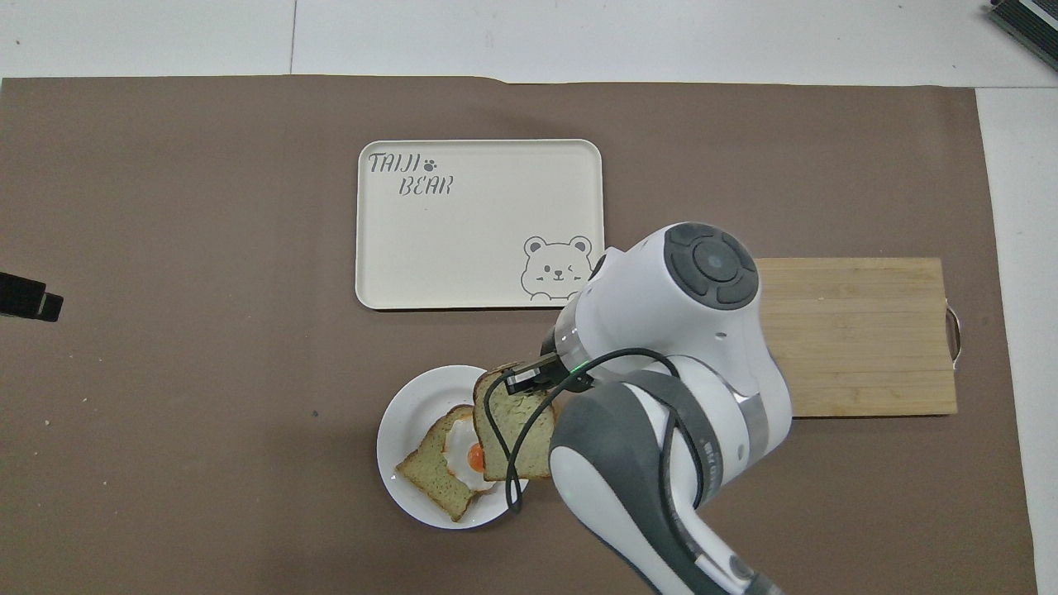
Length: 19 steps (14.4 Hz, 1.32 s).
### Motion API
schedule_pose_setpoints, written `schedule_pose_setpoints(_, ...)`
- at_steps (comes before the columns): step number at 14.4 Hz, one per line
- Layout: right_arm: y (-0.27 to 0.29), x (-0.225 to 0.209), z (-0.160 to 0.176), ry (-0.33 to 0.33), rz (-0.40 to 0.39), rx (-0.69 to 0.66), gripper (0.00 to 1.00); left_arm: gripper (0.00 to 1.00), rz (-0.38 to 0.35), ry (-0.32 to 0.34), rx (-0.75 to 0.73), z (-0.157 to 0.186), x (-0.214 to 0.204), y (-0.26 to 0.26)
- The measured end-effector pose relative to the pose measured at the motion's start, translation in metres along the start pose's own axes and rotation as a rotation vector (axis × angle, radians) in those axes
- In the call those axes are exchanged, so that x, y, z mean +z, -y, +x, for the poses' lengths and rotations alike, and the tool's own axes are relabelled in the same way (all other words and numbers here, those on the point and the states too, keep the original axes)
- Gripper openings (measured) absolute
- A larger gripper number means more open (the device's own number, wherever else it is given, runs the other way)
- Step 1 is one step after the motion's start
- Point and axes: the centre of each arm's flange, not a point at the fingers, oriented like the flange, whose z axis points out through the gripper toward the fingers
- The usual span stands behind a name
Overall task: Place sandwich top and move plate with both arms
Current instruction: 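Lower the bread slice onto the egg toast and open the right gripper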
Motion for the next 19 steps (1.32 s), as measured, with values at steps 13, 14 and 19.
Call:
schedule_pose_setpoints(13,0.053,0.046,-0.013,-0.044,0.007,0.015,0.15,1.0,0.0,0.0,0.0,0.0,0.0,0.0)
schedule_pose_setpoints(14,0.054,0.052,-0.012,-0.042,0.009,0.018,0.15,1.0,0.0,0.0,0.0,0.0,0.0,0.0)
schedule_pose_setpoints(19,0.053,0.086,-0.001,-0.057,0.025,0.024,0.15,1.0,0.0,0.0,0.0,0.0,0.0,0.0)
